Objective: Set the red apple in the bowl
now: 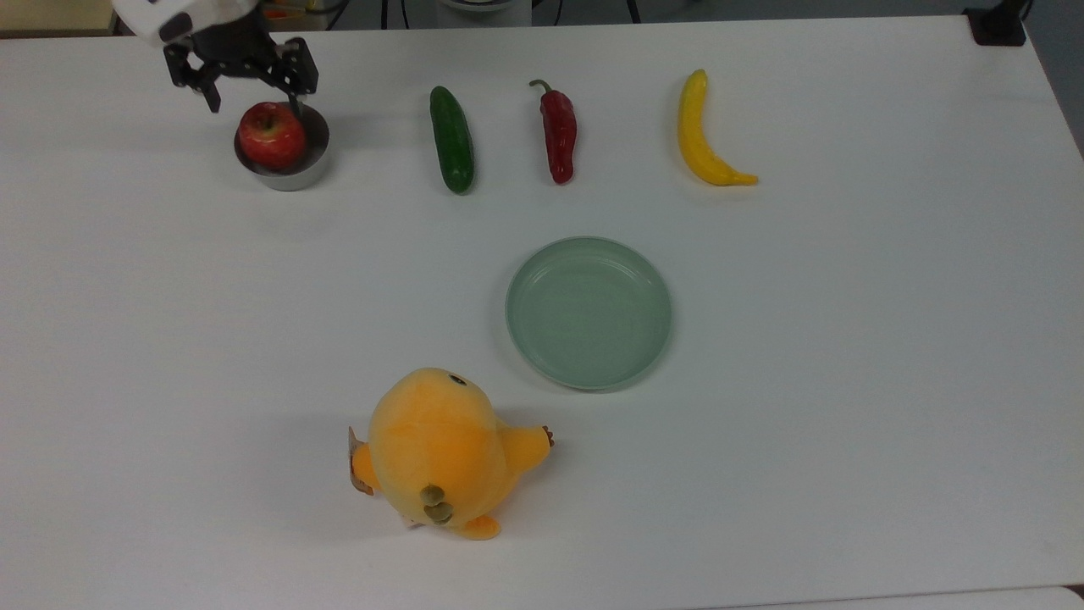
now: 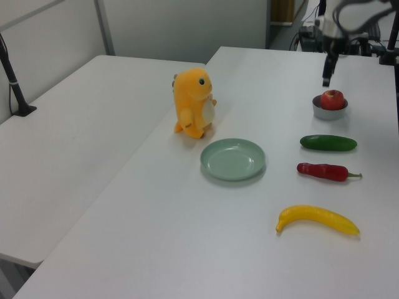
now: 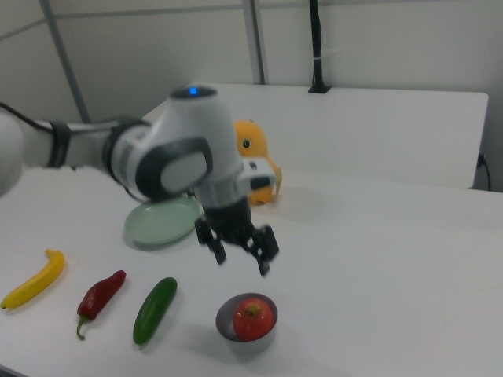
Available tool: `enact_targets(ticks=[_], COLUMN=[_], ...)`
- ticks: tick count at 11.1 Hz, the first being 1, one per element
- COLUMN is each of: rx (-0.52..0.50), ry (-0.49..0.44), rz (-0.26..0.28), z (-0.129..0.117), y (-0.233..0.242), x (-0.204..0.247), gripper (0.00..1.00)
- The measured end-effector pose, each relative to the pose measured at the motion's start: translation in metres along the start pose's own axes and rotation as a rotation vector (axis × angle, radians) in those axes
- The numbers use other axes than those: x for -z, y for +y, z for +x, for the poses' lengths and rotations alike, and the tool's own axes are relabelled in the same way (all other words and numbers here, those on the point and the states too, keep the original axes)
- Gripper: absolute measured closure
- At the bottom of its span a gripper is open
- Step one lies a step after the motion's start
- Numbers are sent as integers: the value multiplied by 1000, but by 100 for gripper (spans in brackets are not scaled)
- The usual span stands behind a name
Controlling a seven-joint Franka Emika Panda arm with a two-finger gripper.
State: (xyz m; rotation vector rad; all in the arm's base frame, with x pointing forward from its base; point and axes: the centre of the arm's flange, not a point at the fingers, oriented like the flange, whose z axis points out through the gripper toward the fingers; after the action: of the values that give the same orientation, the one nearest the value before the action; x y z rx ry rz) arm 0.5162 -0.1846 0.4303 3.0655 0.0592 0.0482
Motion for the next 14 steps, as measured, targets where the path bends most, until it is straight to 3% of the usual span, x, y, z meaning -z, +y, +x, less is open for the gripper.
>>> enact_targets(ticks=[4, 7, 8, 10, 14], rx=[-140, -208, -220, -198, -112], ry=[45, 69, 85, 81, 56], rz=[46, 62, 92, 151, 166], z=[37, 52, 55, 54, 51], y=[-44, -95, -111, -135, -194], x=[106, 162, 181, 208, 224], gripper=[0, 0, 0, 0, 0])
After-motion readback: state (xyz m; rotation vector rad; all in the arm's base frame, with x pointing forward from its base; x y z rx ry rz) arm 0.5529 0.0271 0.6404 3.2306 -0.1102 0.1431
